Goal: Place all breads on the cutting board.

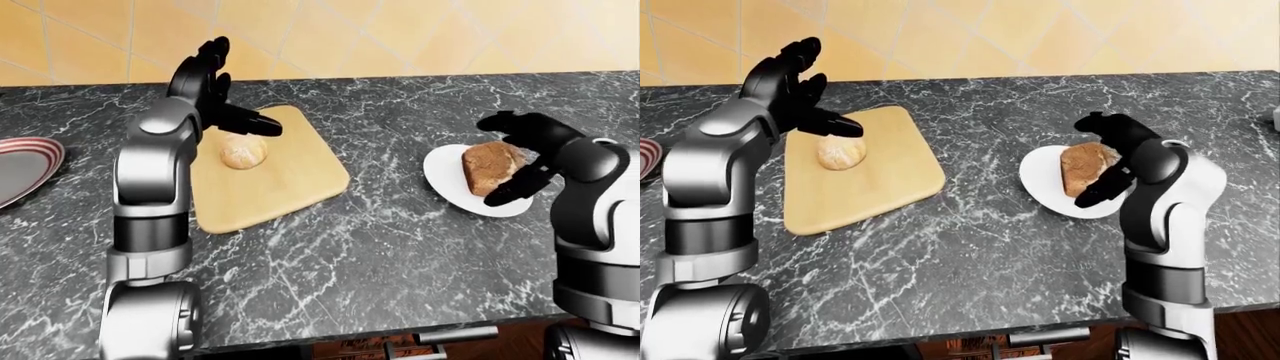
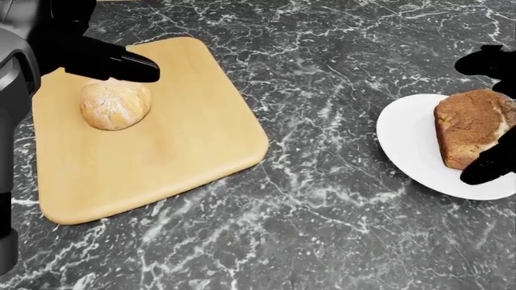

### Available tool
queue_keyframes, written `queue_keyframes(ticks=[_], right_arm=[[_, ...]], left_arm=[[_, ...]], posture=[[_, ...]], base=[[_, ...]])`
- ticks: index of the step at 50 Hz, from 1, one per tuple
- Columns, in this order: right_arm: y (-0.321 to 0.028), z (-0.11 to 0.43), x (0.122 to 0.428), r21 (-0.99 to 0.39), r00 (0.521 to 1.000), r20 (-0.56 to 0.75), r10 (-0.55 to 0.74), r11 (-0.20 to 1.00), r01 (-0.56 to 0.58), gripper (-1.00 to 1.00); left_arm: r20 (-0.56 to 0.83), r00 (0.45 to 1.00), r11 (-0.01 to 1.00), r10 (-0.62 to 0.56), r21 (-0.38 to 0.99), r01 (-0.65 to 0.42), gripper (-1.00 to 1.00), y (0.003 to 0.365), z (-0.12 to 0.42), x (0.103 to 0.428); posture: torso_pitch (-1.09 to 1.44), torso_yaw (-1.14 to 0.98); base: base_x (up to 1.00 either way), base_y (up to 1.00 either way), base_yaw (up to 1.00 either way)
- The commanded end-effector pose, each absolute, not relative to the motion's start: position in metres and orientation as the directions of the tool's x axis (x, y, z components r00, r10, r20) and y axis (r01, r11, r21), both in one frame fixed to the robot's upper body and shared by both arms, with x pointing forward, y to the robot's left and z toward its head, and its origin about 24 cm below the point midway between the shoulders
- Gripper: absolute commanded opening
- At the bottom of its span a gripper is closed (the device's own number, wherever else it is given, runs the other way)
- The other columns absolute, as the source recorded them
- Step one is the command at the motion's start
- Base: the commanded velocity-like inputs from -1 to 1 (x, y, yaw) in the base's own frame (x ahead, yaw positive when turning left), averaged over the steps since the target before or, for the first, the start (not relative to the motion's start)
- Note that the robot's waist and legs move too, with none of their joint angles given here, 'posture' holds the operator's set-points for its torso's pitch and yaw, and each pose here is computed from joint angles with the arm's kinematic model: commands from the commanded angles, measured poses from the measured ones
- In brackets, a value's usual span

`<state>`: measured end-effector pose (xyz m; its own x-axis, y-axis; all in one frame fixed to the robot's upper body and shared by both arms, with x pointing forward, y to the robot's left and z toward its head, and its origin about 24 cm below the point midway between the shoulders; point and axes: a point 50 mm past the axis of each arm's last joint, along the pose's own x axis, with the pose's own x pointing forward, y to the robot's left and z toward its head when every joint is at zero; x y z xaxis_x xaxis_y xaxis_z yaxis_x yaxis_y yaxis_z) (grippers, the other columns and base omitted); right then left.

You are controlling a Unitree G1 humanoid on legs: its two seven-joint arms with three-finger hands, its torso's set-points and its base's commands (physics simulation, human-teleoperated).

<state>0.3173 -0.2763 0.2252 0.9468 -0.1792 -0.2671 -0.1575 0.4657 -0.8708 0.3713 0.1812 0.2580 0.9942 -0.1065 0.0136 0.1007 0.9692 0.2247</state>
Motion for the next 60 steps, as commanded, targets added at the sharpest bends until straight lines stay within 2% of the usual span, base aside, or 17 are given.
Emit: queue_keyframes(ticks=[1, 9, 10, 18, 19, 30, 33, 36, 44, 53, 56, 60], right_arm=[[-0.276, 0.244, 0.314, -0.895, 0.964, -0.183, -0.190, 0.438, -0.084, 0.58], [-0.277, 0.242, 0.314, -0.897, 0.964, -0.184, -0.193, 0.434, -0.084, 0.51], [-0.277, 0.243, 0.313, -0.898, 0.964, -0.183, -0.193, 0.432, -0.083, 0.42], [-0.278, 0.243, 0.315, -0.909, 0.966, -0.169, -0.196, 0.410, -0.076, 0.37], [-0.278, 0.244, 0.316, -0.911, 0.966, -0.167, -0.197, 0.406, -0.074, 0.29], [-0.277, 0.248, 0.319, -0.931, 0.968, -0.149, -0.201, 0.358, -0.069, 0.22], [-0.277, 0.254, 0.320, -0.933, 0.970, -0.139, -0.201, 0.355, -0.061, 0.17], [-0.276, 0.255, 0.321, -0.933, 0.970, -0.136, -0.200, 0.355, -0.058, 0.01], [-0.275, 0.271, 0.325, -0.930, 0.973, -0.116, -0.197, 0.365, -0.037, 0.02], [-0.273, 0.289, 0.328, -0.933, 0.977, -0.093, -0.194, 0.360, -0.017, -0.07], [-0.271, 0.299, 0.328, -0.933, 0.978, -0.083, -0.189, 0.359, -0.010, -0.20], [-0.264, 0.307, 0.334, -0.933, 0.982, -0.071, -0.175, 0.360, -0.004, -0.22]], left_arm=[[0.115, 0.987, 0.967, -0.113, 0.242, 0.083, 1.00, 0.180, 0.282, 0.366], [0.114, 0.987, 0.967, -0.114, 0.240, 0.084, 1.00, 0.180, 0.281, 0.366], [0.114, 0.987, 0.967, -0.113, 0.239, 0.083, 1.00, 0.180, 0.281, 0.366], [0.116, 0.987, 0.968, -0.115, 0.238, 0.085, 1.00, 0.179, 0.281, 0.366], [0.115, 0.987, 0.967, -0.114, 0.239, 0.084, 1.00, 0.179, 0.280, 0.367], [0.116, 0.986, 0.968, -0.116, 0.234, 0.086, 1.00, 0.178, 0.280, 0.366], [0.115, 0.987, 0.968, -0.116, 0.234, 0.087, 1.00, 0.177, 0.280, 0.366], [0.115, 0.986, 0.968, -0.117, 0.233, 0.087, 1.00, 0.178, 0.280, 0.366], [0.112, 0.987, 0.969, -0.115, 0.234, 0.086, 1.00, 0.178, 0.277, 0.366], [0.115, 0.987, 0.969, -0.116, 0.232, 0.087, 1.00, 0.178, 0.280, 0.365], [0.119, 0.986, 0.969, -0.115, 0.232, 0.085, 1.00, 0.178, 0.282, 0.365], [0.125, 0.986, 0.970, -0.110, 0.228, 0.080, 1.00, 0.179, 0.287, 0.365]], posture=[[0.00, 0.00], [0.00, 0.00], [0.00, 0.00], [0.00, 0.00], [0.00, 0.00], [0.00, 0.00], [0.00, 0.00], [0.00, 0.00], [0.00, 0.00], [0.00, 0.00], [0.00, 0.00], [0.00, 0.00]], base=[[0.00, 0.00, 0.00], [0.00, 0.00, 0.00], [0.00, 0.00, 0.00], [0.00, 0.00, 0.00], [0.00, 0.00, 0.00], [0.00, 0.00, 0.00], [0.00, 0.00, 0.00], [0.00, 0.00, 0.00], [0.00, 0.00, 0.00], [0.00, 0.00, 0.00], [0.00, 0.00, 0.00], [0.00, 0.00, 0.00]])
